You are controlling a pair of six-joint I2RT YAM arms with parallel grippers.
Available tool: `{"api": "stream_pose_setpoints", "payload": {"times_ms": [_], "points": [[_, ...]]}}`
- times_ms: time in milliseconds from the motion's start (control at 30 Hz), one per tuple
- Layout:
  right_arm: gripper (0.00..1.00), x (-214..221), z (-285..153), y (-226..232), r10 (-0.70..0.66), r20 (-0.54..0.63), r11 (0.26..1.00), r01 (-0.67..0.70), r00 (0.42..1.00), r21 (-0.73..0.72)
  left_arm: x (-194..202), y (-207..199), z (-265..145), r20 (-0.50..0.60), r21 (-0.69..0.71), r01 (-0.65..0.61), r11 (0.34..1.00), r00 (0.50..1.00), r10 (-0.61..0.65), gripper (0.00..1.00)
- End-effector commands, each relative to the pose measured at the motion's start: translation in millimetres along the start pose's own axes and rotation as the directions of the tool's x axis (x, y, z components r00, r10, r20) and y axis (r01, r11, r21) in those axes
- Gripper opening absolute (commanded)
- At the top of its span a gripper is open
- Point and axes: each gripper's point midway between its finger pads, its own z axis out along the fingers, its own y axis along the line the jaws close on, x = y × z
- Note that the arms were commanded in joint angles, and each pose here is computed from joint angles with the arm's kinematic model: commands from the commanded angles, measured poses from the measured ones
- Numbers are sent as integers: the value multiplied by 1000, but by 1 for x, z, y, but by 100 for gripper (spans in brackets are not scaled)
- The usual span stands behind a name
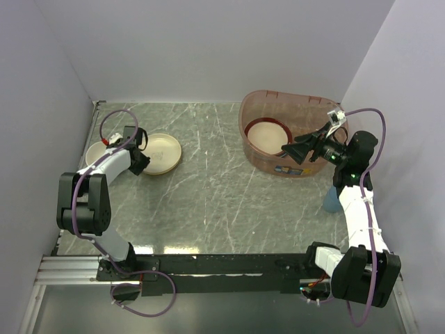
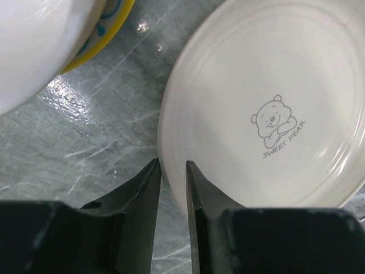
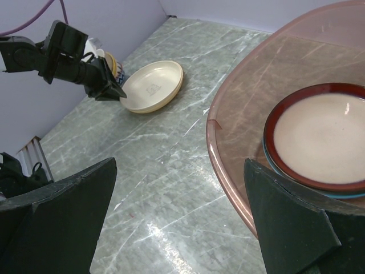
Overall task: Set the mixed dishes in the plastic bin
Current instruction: Pick up the plate at the center of the board.
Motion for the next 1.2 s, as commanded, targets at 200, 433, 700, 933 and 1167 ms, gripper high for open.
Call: {"api": "stream_pose_setpoints", "payload": {"times_ms": [200, 433, 700, 933, 1167], "points": [[100, -17, -1, 6, -68, 24, 998, 69, 997, -11, 0, -3, 3, 4, 28, 21, 999, 1000, -21, 21], [100, -17, -1, 6, -66, 23, 998, 66, 998, -12, -11, -6, -9, 28, 81, 44, 996, 999, -47, 4], [100, -17, -1, 6, -67, 23, 998, 67, 997, -14, -42, -12, -43, 72, 203, 61, 977, 994, -77, 1], [100, -17, -1, 6, -67, 23, 998, 67, 997, -14, -51, -6, -50, 69, 238, 66, 969, 994, -85, 1], [100, -15, -2, 8, -86, 15, 996, 87, 996, -27, -51, -18, -76, 88, 366, -13, 931, 996, -21, 1]]}}
